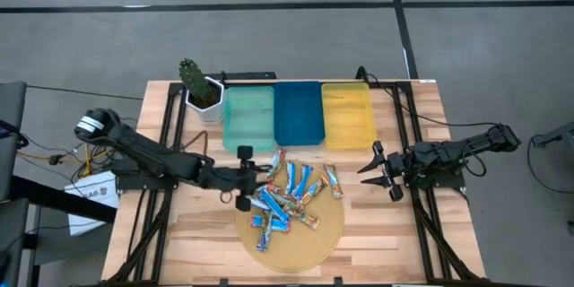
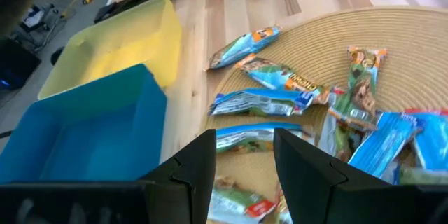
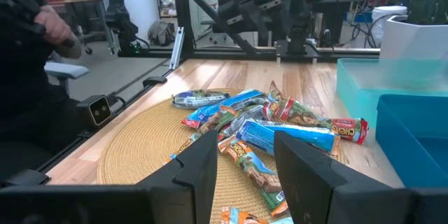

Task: Pick and place Granola Bars by type
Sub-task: Put the red granola bar into the green bin

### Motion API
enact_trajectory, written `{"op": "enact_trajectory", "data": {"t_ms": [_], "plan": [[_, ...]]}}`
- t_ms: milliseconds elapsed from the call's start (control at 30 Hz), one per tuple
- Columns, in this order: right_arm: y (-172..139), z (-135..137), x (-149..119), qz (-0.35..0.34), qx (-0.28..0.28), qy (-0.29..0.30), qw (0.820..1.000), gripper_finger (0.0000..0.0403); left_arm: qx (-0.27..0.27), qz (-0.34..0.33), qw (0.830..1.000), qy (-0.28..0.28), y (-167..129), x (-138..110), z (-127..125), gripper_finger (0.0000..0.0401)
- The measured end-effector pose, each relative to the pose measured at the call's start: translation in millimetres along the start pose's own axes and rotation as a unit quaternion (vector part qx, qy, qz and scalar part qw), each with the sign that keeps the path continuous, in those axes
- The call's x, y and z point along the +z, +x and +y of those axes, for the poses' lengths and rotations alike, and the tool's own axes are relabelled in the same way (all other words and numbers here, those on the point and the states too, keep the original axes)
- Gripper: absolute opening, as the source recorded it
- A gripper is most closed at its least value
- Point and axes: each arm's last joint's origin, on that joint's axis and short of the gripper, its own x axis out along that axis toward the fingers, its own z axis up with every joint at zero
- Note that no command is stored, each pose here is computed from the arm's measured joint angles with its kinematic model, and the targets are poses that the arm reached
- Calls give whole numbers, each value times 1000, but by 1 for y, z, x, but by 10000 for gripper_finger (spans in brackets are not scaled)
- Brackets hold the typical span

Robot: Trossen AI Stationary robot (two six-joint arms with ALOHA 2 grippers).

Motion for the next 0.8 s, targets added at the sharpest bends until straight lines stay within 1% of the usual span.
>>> {"op": "enact_trajectory", "data": {"t_ms": [200, 333, 467, 600, 700, 800], "plan": [[0, 0, 0, 0, 0, 0, 1000, 134, 24, 20, 999, -38, 19, 6, -16, 137], [0, 0, 0, 0, 0, 0, 1000, 134, 37, 28, 998, -42, 26, 5, -19, 137], [0, 0, 0, 0, 0, 0, 1000, 133, 52, 21, 997, -48, 26, 7, -18, 137], [0, 0, 0, 0, 0, 0, 1000, 134, 54, 22, 997, -56, 27, 6, -18, 137], [0, 0, 0, 0, 0, 0, 1000, 133, 59, 29, 995, -77, 29, 4, -13, 137], [0, 0, 0, 0, 0, 0, 1000, 133, 76, 48, 989, -118, 34, -1, -3, 137]]}}
